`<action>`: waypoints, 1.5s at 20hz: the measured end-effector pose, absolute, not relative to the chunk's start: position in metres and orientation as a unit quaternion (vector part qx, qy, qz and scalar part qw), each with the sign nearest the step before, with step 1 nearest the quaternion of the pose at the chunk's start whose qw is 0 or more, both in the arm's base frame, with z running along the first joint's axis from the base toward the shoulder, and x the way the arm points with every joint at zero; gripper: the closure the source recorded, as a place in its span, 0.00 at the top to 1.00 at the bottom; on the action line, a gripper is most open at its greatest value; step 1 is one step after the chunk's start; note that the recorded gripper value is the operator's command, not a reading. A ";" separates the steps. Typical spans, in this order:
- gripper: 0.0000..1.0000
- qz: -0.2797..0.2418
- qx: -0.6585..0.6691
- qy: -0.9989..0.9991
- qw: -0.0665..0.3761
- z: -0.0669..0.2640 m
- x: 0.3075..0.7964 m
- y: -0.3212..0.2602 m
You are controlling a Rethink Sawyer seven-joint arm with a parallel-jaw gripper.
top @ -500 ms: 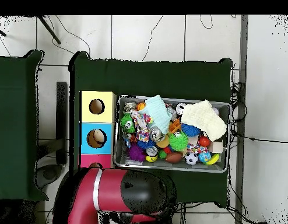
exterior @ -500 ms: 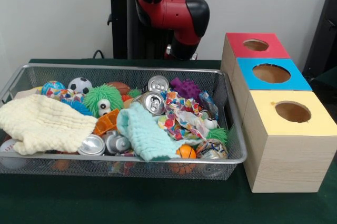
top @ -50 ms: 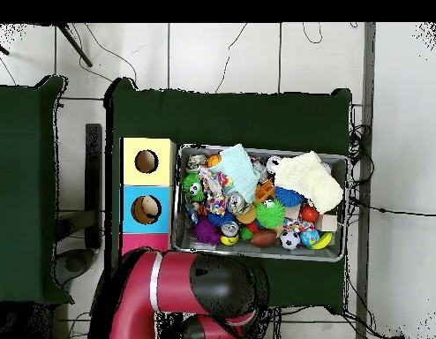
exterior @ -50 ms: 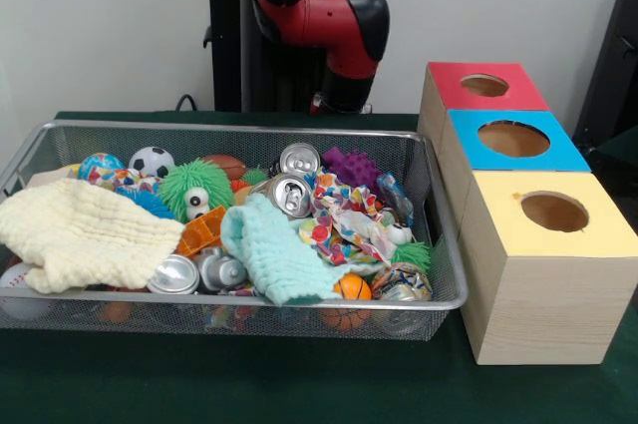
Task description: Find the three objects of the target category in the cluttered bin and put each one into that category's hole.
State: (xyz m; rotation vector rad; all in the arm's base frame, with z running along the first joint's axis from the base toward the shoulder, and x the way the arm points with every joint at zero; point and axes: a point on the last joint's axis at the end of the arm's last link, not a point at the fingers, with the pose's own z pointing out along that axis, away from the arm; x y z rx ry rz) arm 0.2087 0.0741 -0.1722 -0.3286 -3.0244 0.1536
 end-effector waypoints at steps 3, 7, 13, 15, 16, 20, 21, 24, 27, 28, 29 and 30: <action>1.00 0.040 -0.108 -0.993 0.029 -0.174 0.207 0.074; 1.00 0.024 -0.111 -0.994 0.004 -0.176 0.205 0.073; 1.00 -0.001 -0.101 -0.994 -0.032 -0.180 0.205 0.072; 1.00 -0.007 -0.097 -0.994 -0.039 -0.180 0.204 0.072; 1.00 -0.012 -0.093 -0.995 -0.046 -0.181 0.204 0.071; 1.00 -0.023 -0.079 -0.994 -0.075 -0.183 0.204 0.070; 1.00 -0.025 -0.074 -0.994 -0.082 -0.183 0.204 0.070; 1.00 -0.031 -0.057 -0.993 -0.099 -0.185 0.206 0.072; 1.00 -0.031 -0.021 -0.994 -0.099 -0.183 0.211 0.073; 1.00 -0.027 0.010 -0.994 -0.102 -0.183 0.214 0.073; 1.00 -0.027 0.013 -0.994 -0.102 -0.183 0.215 0.073; 1.00 -0.028 0.012 -0.994 -0.100 -0.183 0.215 0.073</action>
